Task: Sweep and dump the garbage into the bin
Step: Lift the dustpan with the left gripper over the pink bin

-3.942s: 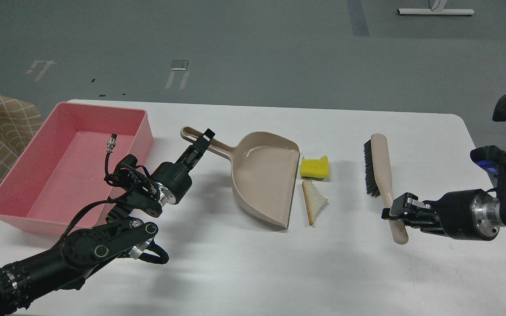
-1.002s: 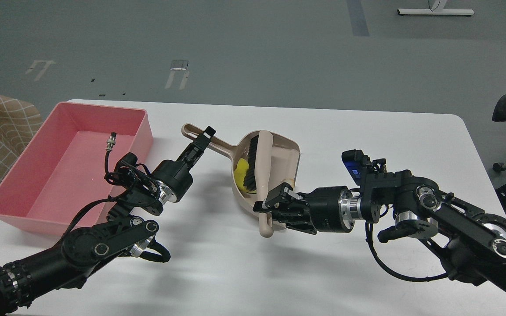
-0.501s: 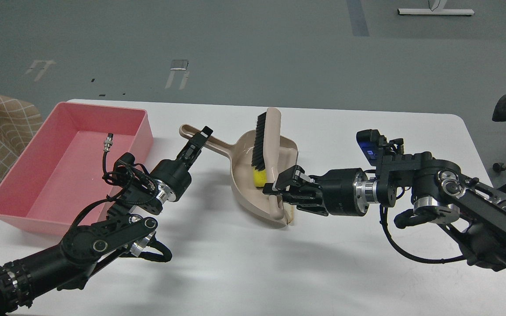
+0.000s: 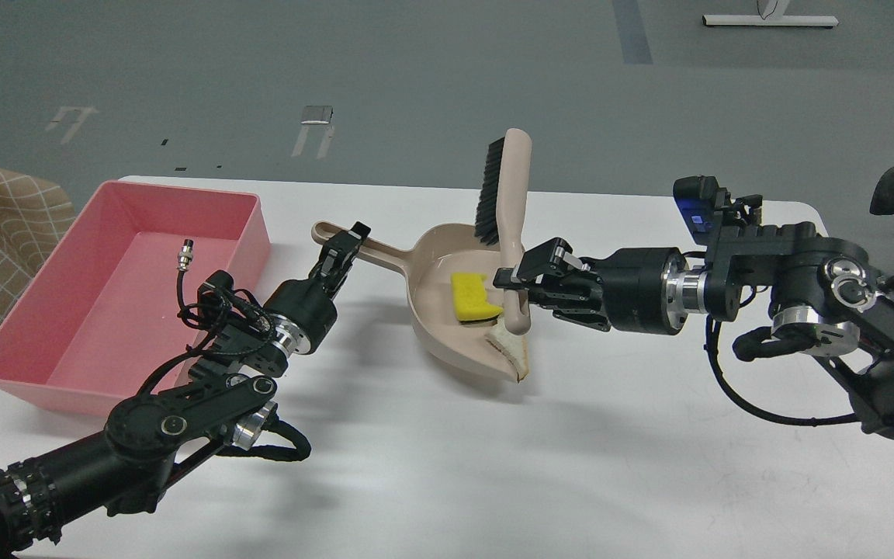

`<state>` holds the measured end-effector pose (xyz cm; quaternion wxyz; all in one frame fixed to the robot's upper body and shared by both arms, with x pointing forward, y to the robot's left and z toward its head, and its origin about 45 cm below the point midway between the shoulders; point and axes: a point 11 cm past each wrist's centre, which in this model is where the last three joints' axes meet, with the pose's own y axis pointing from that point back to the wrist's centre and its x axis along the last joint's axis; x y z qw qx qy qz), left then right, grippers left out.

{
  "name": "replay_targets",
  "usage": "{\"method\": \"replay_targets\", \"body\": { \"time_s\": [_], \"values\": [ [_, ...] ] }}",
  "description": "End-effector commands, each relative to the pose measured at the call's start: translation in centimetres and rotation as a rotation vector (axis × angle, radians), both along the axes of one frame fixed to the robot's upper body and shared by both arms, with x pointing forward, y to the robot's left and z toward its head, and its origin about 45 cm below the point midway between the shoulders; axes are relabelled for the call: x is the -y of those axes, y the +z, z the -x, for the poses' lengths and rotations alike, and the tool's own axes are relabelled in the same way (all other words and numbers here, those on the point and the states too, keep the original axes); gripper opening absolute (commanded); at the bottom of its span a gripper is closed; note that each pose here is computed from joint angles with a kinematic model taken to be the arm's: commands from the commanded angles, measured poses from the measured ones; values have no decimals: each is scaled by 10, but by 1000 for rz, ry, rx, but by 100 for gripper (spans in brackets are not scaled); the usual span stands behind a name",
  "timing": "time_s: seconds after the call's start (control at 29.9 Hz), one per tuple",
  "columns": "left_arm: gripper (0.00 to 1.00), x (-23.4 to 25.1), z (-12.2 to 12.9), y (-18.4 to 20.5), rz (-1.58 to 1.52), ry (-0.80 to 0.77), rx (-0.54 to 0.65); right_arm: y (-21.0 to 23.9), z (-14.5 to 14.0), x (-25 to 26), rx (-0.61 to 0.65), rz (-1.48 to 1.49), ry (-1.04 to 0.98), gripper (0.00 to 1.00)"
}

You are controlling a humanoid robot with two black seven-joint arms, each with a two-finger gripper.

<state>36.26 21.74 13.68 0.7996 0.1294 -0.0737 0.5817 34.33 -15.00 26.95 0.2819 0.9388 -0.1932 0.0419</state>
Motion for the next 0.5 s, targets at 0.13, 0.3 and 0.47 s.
{"method": "replay_targets", "body": {
  "time_s": [0.13,0.3,0.47],
  "values": [
    [0,-4,-12,19,62,32,23,17,-14,32,49,20,-77,0],
    [0,-3,-20,30,88,33,35,23,-18,53,65,39,-120,0],
    [0,-23,-25,36,90,62,36,27,-23,72,76,51,-167,0]
  ]
}}
